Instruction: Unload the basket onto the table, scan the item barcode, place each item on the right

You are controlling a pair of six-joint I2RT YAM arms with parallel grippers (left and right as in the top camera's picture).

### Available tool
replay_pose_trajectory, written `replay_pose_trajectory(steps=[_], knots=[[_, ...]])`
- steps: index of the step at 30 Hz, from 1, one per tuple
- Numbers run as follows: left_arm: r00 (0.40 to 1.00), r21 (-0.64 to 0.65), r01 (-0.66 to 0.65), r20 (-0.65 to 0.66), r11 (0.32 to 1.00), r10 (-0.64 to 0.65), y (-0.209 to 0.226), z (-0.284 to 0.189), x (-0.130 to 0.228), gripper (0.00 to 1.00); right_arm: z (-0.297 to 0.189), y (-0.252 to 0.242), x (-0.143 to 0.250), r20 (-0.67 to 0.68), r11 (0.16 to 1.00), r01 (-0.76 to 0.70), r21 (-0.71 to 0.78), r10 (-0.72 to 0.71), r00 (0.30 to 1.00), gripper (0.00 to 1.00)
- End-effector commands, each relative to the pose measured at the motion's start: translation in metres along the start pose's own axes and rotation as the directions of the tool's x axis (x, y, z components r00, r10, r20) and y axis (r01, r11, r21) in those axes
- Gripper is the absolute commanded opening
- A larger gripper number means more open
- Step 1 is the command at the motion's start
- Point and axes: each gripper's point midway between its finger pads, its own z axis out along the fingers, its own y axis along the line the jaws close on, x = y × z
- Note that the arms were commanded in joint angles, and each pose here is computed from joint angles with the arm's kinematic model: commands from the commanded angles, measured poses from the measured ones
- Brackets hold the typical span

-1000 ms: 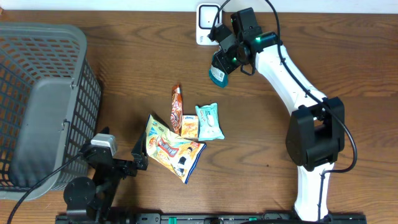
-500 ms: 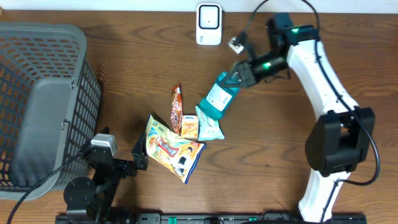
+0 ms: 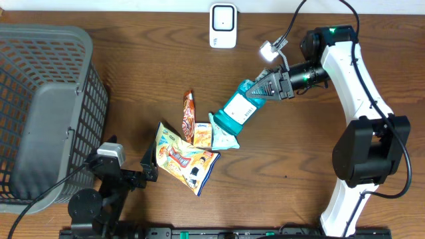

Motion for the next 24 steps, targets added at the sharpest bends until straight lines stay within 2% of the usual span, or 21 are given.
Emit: replay_pose_trajectory(steps=[1, 24], knots=[[1.000, 0.018, -0.015, -0.009, 1.000, 0.015, -0.0027, 0.0013, 0.0030, 0.98, -0.0054, 0.0298, -0.0224, 0.114, 0.995, 0.084, -0.055, -0.078, 0.990, 0.01], [1.000, 0.018, -0.015, -0.009, 1.000, 0.015, -0.0027, 0.0013, 0.0029, 0.98, -0.0060, 0.0324, -0.0260, 0.132, 0.997, 0.031, -0.076, -0.021, 0.991, 0.01]])
